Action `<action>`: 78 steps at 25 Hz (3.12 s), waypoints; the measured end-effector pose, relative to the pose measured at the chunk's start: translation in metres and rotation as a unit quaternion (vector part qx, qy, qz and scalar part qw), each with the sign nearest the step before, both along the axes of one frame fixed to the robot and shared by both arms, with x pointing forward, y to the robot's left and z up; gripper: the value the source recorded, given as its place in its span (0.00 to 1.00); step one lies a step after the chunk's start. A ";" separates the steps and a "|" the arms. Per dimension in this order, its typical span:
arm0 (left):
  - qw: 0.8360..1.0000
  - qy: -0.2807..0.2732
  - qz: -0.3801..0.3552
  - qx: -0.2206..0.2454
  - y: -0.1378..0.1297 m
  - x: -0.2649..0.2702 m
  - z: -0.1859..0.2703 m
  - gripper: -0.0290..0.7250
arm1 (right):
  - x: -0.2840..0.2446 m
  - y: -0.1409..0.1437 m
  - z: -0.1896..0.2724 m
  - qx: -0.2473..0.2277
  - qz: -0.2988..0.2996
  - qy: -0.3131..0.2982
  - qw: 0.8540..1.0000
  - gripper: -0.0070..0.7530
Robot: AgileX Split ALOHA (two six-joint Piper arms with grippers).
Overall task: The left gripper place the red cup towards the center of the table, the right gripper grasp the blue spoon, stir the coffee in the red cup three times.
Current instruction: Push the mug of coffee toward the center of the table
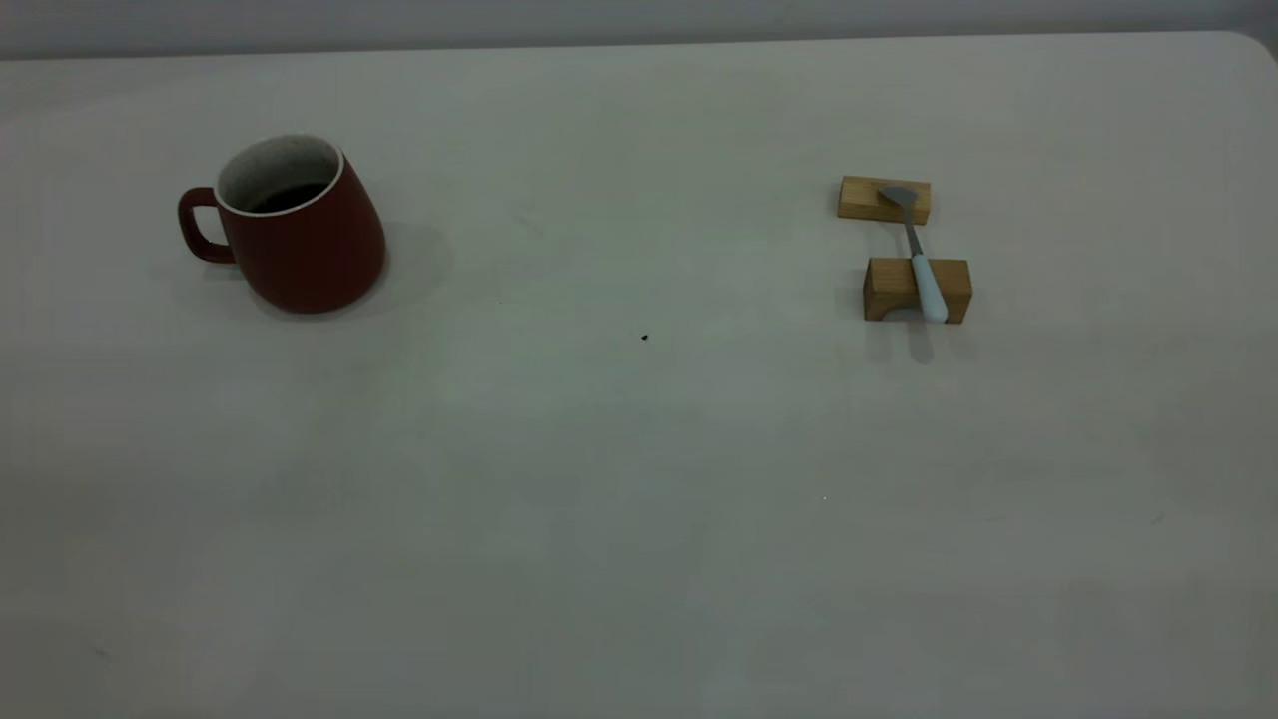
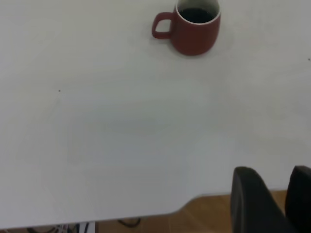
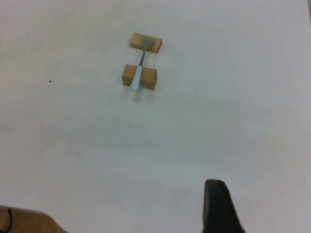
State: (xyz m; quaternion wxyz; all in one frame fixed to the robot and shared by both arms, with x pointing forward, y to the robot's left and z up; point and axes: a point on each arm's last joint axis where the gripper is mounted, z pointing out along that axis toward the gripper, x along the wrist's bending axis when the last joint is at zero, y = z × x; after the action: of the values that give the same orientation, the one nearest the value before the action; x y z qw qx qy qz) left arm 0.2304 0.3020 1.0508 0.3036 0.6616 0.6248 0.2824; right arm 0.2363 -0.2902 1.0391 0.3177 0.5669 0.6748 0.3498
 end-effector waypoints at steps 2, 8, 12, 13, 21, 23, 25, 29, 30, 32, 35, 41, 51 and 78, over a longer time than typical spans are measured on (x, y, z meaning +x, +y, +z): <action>1.000 0.025 -0.009 0.007 0.000 0.011 0.009 0.36 | 0.000 0.000 0.000 0.000 0.000 0.000 1.000 0.65; 0.990 0.130 -0.013 0.053 0.000 0.069 0.024 0.36 | 0.000 0.000 0.000 0.000 0.000 0.000 1.000 0.65; 0.981 0.181 -0.026 0.069 -0.004 0.125 0.022 0.36 | 0.000 0.000 0.000 0.000 0.000 0.000 1.000 0.65; 0.977 0.193 -0.034 0.078 -0.005 0.141 0.020 0.36 | 0.000 0.000 0.000 0.000 0.000 0.000 1.000 0.65; 0.934 0.284 -0.146 0.162 -0.013 0.269 -0.007 0.64 | 0.000 0.000 0.000 0.000 0.000 0.000 1.000 0.65; 0.918 0.305 -0.174 0.184 -0.014 0.298 -0.022 0.77 | 0.000 0.000 0.000 0.000 0.000 0.000 1.000 0.65; 0.900 0.328 -0.200 0.206 -0.014 0.327 -0.041 0.89 | 0.000 0.000 0.000 0.000 0.000 0.000 1.000 0.65; 0.856 0.358 -0.274 0.251 -0.015 0.374 -0.080 0.94 | 0.000 0.000 0.000 0.000 0.000 0.000 1.000 0.65; 0.845 0.362 -0.296 0.261 -0.016 0.381 -0.087 0.93 | 0.000 0.000 0.000 0.000 0.000 0.000 1.000 0.65; 0.824 0.365 -0.334 0.275 -0.017 0.396 -0.101 0.93 | 0.000 0.000 0.000 0.000 0.000 0.000 1.000 0.65; 0.800 0.362 -0.379 0.292 -0.018 0.413 -0.121 0.92 | 0.000 0.000 0.000 0.000 0.000 0.000 1.000 0.65; 0.761 0.340 -0.441 0.334 -0.018 0.429 -0.165 0.91 | 0.000 0.000 0.000 0.000 0.000 0.000 1.000 0.65; 0.735 0.280 -0.494 0.370 -0.022 0.444 -0.219 0.87 | 0.000 0.000 0.000 0.000 0.000 0.000 1.000 0.65; 0.683 0.212 -0.577 0.395 -0.175 0.411 -0.226 0.81 | 0.000 0.000 0.000 0.000 0.000 0.000 1.000 0.65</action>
State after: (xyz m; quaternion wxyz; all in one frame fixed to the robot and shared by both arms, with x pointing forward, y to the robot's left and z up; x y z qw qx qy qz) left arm 0.6419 0.1268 0.8251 -0.0234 0.9920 -0.0021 0.1238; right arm 0.2363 -0.2902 1.0391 0.3177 0.5669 0.6748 0.3498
